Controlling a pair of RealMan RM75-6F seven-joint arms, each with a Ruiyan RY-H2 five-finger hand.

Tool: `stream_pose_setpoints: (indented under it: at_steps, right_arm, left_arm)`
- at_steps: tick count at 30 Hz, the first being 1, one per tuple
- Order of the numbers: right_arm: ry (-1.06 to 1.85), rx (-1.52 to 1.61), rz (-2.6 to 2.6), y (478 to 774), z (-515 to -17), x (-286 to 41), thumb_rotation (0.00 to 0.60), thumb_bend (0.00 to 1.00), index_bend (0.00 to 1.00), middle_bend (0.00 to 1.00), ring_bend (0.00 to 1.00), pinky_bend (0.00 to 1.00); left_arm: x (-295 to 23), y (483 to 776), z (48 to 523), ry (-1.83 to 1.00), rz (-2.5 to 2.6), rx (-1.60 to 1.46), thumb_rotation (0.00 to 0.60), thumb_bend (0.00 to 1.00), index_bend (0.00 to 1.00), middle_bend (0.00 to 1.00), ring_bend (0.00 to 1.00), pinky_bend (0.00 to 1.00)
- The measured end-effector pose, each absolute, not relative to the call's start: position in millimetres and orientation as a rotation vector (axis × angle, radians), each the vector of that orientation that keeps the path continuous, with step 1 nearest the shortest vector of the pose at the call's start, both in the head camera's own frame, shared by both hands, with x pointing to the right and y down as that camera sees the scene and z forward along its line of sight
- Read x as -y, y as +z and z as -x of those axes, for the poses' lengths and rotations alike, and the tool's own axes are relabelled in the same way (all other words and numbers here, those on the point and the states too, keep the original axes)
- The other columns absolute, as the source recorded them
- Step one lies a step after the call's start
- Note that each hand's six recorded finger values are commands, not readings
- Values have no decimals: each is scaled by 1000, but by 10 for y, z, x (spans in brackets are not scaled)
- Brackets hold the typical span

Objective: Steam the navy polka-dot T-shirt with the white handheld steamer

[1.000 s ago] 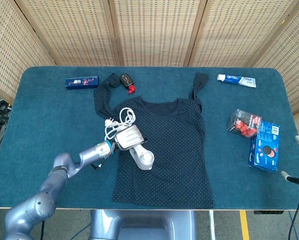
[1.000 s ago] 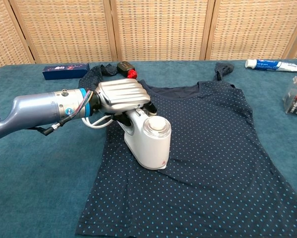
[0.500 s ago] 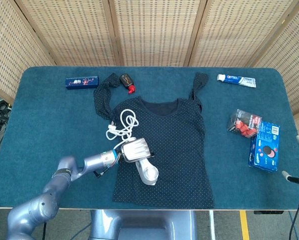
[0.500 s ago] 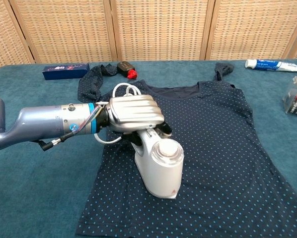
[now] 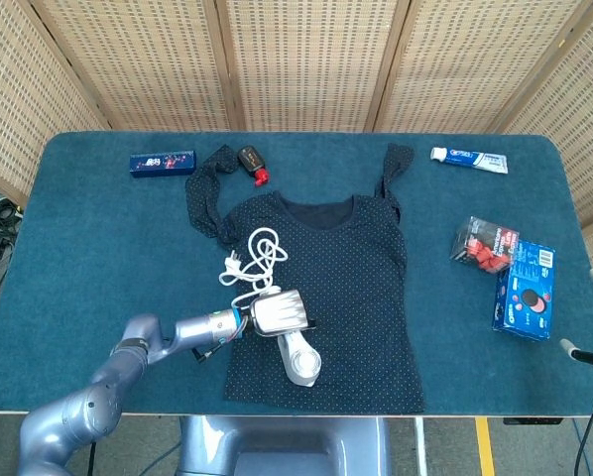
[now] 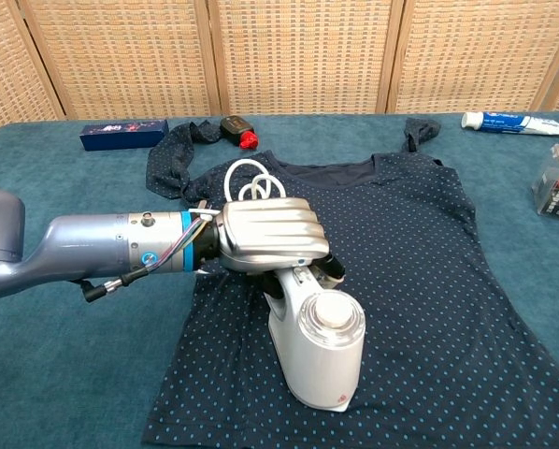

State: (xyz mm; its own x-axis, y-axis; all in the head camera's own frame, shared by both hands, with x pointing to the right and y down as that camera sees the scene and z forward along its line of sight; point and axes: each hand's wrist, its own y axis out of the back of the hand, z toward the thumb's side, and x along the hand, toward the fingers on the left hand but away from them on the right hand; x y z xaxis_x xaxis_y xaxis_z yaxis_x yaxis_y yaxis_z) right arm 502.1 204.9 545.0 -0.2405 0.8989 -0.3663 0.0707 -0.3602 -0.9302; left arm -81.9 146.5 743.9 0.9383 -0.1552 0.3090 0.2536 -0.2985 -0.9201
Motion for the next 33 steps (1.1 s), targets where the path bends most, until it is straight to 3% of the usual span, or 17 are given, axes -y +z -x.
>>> stream_pose_setpoints:
  at_steps: [20, 33]
  right_arm:
    - [1674, 1198, 1376, 5476, -4987, -2057, 600, 0, 53, 0, 0, 0]
    - [1676, 1196, 1376, 5487, -4985, -2055, 600, 0, 53, 0, 0, 0]
  left_arm:
    - [-710, 7557, 1503, -709, 1662, -19, 600, 860, 1000, 955, 866, 1000]
    - [-665, 7581, 1562, -752, 1674, -49, 600, 861, 1000, 955, 866, 1000]
